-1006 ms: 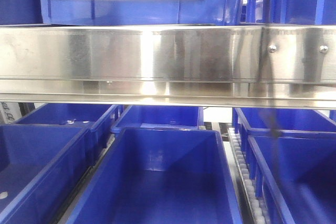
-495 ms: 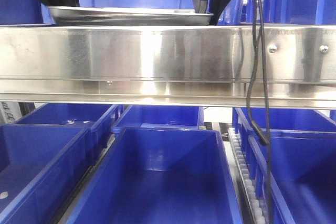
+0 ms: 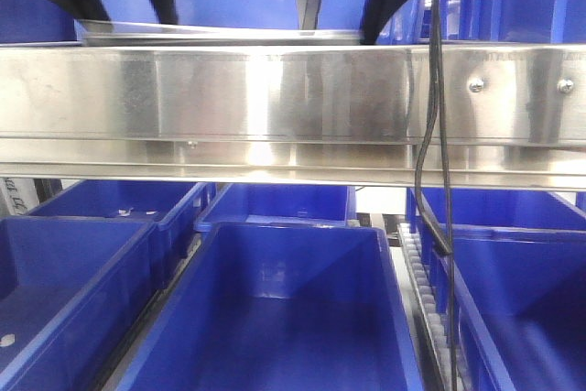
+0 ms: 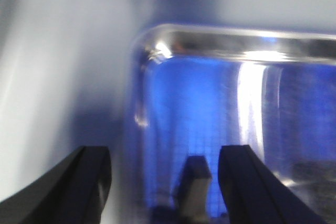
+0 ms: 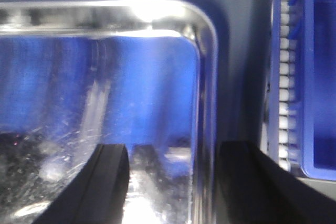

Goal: Stack silver trays without gaps
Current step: 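Open both grippers to release the tray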

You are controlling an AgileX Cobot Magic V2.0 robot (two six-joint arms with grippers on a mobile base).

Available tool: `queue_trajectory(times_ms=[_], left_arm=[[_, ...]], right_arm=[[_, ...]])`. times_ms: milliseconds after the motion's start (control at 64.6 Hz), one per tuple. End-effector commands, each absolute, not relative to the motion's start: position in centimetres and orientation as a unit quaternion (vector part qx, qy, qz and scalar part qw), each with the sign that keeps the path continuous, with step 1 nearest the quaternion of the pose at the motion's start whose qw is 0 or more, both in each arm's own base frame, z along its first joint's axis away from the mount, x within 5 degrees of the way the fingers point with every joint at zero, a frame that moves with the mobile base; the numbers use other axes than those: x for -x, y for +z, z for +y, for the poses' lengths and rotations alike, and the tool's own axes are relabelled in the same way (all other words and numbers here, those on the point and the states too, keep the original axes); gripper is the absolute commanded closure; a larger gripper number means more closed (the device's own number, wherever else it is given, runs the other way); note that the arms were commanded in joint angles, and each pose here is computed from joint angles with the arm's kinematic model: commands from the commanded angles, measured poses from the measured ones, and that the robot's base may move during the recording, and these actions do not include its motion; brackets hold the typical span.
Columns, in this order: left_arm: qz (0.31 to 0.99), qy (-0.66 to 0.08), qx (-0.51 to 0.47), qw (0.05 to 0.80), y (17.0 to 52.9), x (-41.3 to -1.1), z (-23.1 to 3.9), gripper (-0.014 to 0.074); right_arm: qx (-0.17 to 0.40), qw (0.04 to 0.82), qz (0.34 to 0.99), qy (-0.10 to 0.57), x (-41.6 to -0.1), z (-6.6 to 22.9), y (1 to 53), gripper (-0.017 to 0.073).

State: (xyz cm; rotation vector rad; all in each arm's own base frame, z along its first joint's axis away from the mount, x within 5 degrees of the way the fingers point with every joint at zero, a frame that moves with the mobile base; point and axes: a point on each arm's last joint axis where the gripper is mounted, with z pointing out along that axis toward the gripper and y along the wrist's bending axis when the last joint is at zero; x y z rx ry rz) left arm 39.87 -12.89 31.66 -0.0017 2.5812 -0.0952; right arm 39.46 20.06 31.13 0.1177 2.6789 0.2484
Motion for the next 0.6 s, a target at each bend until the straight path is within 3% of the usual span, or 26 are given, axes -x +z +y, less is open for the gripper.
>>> queue_trajectory(times_ms=[0, 155, 248, 356, 449, 588], left_arm=[[0.957, -0.034, 0.002, 0.289, 32.3, -39.8, -13.0, 0.0247], [0.952, -0.04, 0.004, 0.305, 33.8, -39.1, -12.7, 0.0308], [0.946, -0.051, 0.006, 0.321, 35.3, -38.3, -12.6, 0.0457], [0.937, -0.064, 0.009, 0.343, 37.4, -37.0, -12.2, 0.0631], [0.929, -0.079, 0.011, 0.361, 39.2, -35.9, -11.9, 0.0594], [0.915, -0.112, 0.017, 0.387, 41.8, -33.9, -11.6, 0.0601]], right_arm=[[-0.043, 0.251, 0.962, 0.097, -39.3, 19.3, 32.9, 0.0273], [-0.04, 0.265, 0.958, 0.103, -38.8, 19.0, 34.2, 0.0273], [-0.04, 0.283, 0.952, 0.114, -38.1, 18.7, 35.8, 0.0319], [-0.034, 0.313, 0.941, 0.129, -37.2, 18.3, 38.0, 0.0461], [-0.027, 0.341, 0.929, 0.141, -36.0, 17.7, 40.2, 0.0582], [-0.017, 0.381, 0.911, 0.158, -34.0, 16.6, 43.4, 0.0582]])
